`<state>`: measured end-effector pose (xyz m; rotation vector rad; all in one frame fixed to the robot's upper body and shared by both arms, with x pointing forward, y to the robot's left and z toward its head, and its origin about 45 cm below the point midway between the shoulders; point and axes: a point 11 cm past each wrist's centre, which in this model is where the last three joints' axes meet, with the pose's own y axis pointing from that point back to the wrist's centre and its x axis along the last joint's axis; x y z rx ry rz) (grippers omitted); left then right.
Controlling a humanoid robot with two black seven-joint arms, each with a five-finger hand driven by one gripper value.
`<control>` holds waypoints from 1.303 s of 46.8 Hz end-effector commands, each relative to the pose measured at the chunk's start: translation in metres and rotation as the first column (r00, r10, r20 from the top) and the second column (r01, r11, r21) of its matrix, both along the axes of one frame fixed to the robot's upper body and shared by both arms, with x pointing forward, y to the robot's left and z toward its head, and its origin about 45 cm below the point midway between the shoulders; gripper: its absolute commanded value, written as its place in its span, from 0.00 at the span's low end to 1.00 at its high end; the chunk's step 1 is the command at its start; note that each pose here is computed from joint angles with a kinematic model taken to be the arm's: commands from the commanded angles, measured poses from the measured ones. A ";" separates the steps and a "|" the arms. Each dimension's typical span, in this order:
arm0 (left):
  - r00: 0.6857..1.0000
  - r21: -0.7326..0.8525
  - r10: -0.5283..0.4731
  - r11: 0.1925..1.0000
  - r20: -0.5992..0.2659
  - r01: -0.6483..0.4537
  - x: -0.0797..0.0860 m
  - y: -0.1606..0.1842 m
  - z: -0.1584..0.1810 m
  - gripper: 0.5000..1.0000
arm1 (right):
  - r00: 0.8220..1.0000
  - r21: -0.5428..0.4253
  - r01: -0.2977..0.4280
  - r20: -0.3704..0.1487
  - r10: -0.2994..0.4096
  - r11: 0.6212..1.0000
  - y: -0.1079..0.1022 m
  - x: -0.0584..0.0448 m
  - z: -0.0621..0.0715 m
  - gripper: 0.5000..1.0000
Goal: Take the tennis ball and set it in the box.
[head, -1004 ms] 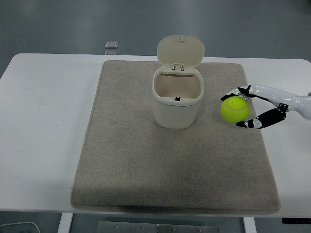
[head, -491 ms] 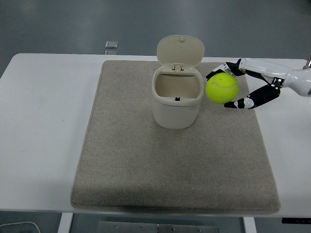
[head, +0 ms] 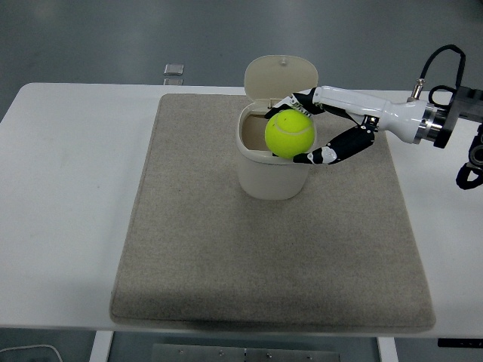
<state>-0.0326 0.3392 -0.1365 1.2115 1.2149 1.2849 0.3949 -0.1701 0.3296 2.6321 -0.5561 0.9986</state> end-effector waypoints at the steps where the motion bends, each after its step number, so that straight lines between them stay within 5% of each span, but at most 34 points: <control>1: 1.000 0.000 0.000 1.000 0.000 0.000 0.000 0.000 0.000 0.98 | 1.000 -0.008 0.024 0.008 -0.024 1.000 0.003 0.003 -0.001 0.00; 30: 1.000 0.000 0.000 1.000 0.000 0.000 0.000 0.000 0.000 0.98 | 0.988 -0.046 0.149 0.043 -0.147 0.988 -0.009 0.021 -0.004 0.02; 36: 1.000 0.000 0.000 1.000 0.000 0.000 0.000 0.000 0.000 0.98 | 0.987 -0.053 0.158 0.040 -0.156 0.986 -0.010 0.022 -0.005 0.09; 45: 1.000 0.000 0.000 1.000 0.000 0.000 0.000 0.000 0.000 0.98 | 0.987 -0.052 0.157 0.037 -0.156 0.986 -0.010 0.021 -0.006 0.39; 61: 1.000 0.000 0.000 1.000 0.000 0.000 0.000 0.000 0.000 0.98 | 0.988 -0.051 0.153 0.035 -0.151 0.987 -0.009 0.020 -0.006 0.59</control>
